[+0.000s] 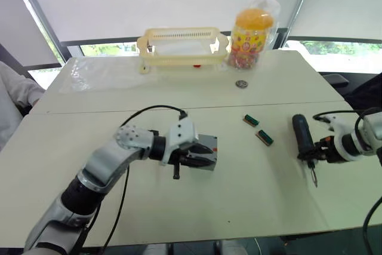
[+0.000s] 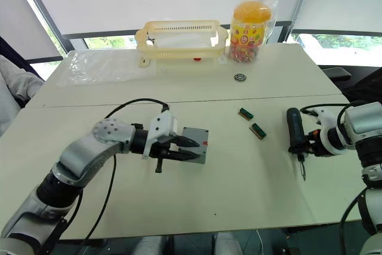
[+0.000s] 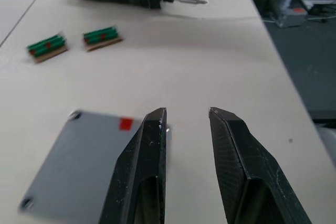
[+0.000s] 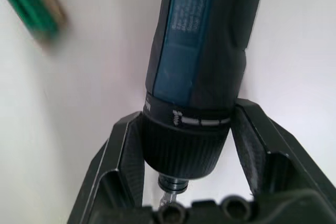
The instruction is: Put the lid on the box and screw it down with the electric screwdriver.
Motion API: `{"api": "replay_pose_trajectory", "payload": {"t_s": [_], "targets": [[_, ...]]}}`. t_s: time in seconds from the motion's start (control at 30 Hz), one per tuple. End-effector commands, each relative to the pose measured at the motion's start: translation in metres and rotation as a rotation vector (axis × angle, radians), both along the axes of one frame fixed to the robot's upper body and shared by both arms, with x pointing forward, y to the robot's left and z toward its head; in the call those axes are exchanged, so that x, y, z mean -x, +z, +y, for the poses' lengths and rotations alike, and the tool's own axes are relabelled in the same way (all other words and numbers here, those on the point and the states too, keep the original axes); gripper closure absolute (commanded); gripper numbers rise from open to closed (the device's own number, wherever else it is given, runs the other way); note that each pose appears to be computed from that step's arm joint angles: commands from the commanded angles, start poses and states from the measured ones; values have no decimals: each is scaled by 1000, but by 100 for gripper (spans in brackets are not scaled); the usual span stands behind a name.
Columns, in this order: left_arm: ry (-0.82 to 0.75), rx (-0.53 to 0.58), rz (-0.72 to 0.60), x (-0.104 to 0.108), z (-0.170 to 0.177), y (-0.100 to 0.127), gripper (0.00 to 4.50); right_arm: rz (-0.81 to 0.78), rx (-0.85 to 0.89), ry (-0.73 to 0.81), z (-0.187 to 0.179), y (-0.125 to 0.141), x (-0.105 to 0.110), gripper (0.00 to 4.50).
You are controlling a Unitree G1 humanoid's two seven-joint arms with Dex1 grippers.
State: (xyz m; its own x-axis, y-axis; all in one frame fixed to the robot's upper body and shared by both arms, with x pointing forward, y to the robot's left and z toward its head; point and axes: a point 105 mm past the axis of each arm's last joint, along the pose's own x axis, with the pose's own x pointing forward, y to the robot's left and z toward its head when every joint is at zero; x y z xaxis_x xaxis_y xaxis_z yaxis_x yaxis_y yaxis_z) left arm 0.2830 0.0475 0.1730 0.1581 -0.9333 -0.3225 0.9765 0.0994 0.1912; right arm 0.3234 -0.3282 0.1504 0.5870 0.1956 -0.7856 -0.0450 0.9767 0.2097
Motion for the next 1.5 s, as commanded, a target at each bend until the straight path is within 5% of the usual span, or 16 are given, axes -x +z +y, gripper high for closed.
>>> {"api": "replay_pose_trajectory", "payload": {"t_s": [0.03, 0.13, 0.27, 0.43, 0.7, 1.23, 1.5], "targets": [[42, 62, -6, -12, 15, 23, 325, -347, -46, -25, -5, 78, -4, 251], [53, 73, 26, -18, 23, 27, 325, -560, -49, 11, 3, 107, 8, 251], [74, 65, 39, -32, 25, 26, 325, -1046, -32, 78, 38, 158, 15, 251], [40, 59, 41, -38, 11, 23, 325, -1278, -107, 133, 115, 147, 11, 251], [48, 21, 11, -41, -3, 6, 325, -1343, -176, 255, 190, 111, 12, 251], [95, -107, 57, -42, -9, -57, 325, -1332, -103, 407, 222, 77, 19, 251], [91, -121, 54, -41, -7, -65, 325, -1338, -43, 411, 225, 64, 13, 251]]}}
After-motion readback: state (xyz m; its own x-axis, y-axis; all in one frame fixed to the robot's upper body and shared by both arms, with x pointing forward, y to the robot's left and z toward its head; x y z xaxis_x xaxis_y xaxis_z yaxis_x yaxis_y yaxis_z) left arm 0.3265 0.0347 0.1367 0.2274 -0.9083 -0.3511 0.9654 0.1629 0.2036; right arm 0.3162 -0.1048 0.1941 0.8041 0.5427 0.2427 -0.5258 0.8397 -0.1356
